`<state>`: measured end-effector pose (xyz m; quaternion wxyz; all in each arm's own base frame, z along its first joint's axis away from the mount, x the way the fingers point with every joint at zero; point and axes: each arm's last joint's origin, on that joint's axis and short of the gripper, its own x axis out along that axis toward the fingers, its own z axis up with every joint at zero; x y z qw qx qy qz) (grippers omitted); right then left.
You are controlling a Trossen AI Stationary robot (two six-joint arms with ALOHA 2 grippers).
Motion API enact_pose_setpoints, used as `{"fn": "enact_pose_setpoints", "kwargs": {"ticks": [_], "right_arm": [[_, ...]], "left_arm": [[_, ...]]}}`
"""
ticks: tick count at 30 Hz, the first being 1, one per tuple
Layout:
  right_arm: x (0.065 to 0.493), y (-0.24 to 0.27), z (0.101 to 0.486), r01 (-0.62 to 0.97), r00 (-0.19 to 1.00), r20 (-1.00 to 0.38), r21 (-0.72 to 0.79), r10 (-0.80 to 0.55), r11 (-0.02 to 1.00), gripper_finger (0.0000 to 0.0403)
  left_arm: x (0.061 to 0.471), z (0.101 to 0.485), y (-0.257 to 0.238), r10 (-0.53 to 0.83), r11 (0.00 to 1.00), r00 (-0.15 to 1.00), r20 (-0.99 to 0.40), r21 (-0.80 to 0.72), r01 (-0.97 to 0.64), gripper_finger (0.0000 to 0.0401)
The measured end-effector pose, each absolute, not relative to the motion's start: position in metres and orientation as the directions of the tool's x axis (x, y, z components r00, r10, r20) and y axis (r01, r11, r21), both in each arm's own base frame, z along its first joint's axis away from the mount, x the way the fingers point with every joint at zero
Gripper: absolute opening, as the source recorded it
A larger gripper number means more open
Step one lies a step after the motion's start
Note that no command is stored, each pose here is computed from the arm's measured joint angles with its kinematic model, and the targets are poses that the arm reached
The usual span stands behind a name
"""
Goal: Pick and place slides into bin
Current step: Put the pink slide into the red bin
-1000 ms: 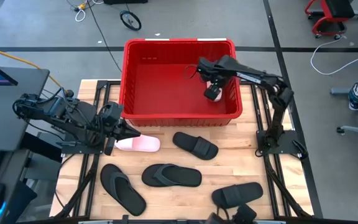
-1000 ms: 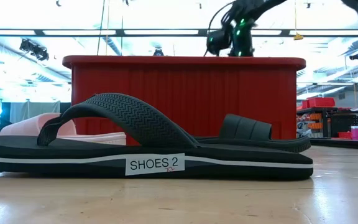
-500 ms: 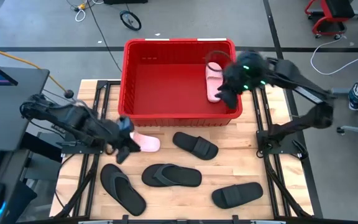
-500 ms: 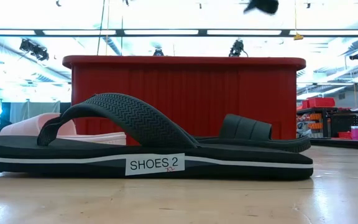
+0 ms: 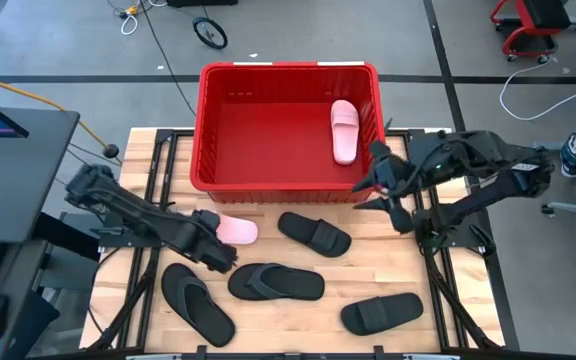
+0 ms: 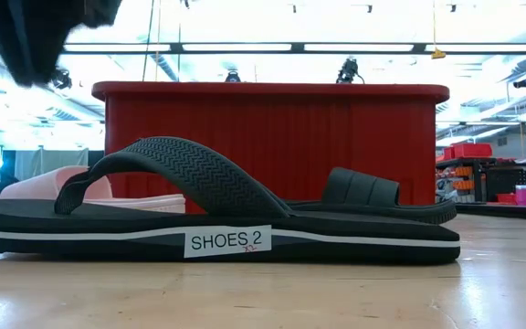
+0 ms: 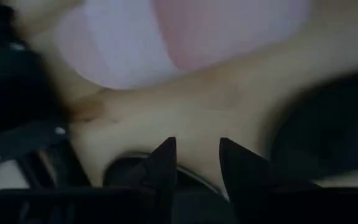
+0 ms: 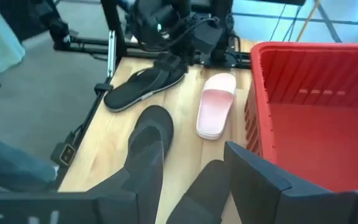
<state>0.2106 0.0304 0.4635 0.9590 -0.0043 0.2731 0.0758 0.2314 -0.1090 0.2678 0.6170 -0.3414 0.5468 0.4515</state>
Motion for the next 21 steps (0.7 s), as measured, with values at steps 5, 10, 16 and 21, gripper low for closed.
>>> {"fn": "enact_pose_setpoints", "kwargs": {"ticks": [5, 10, 16, 21], "right_arm": [[0.226, 0.034, 0.454, -0.167, 0.814, -0.563, 0.012, 0.145, 0.986, 0.0173], [0.238, 0.036, 0.446, -0.168, 0.791, -0.595, 0.012, 0.142, 0.986, 0.0173], [0.243, 0.037, 0.443, -0.169, 0.783, -0.606, 0.014, 0.143, 0.985, 0.0173], [0.242, 0.037, 0.443, -0.17, 0.781, -0.607, 0.014, 0.144, 0.985, 0.0173]], "left_arm": [[0.256, 0.234, -0.102, 0.266, 0.276, -0.143, -0.953, 0.217, -0.936, 0.0146], [0.273, 0.204, -0.086, 0.321, 0.187, -0.29, -0.902, 0.36, -0.914, 0.0165], [0.282, 0.182, -0.069, 0.337, 0.115, -0.414, -0.846, 0.473, -0.874, 0.0177], [0.287, 0.167, -0.063, 0.344, 0.118, -0.464, -0.816, 0.528, -0.841, 0.0177]]}}
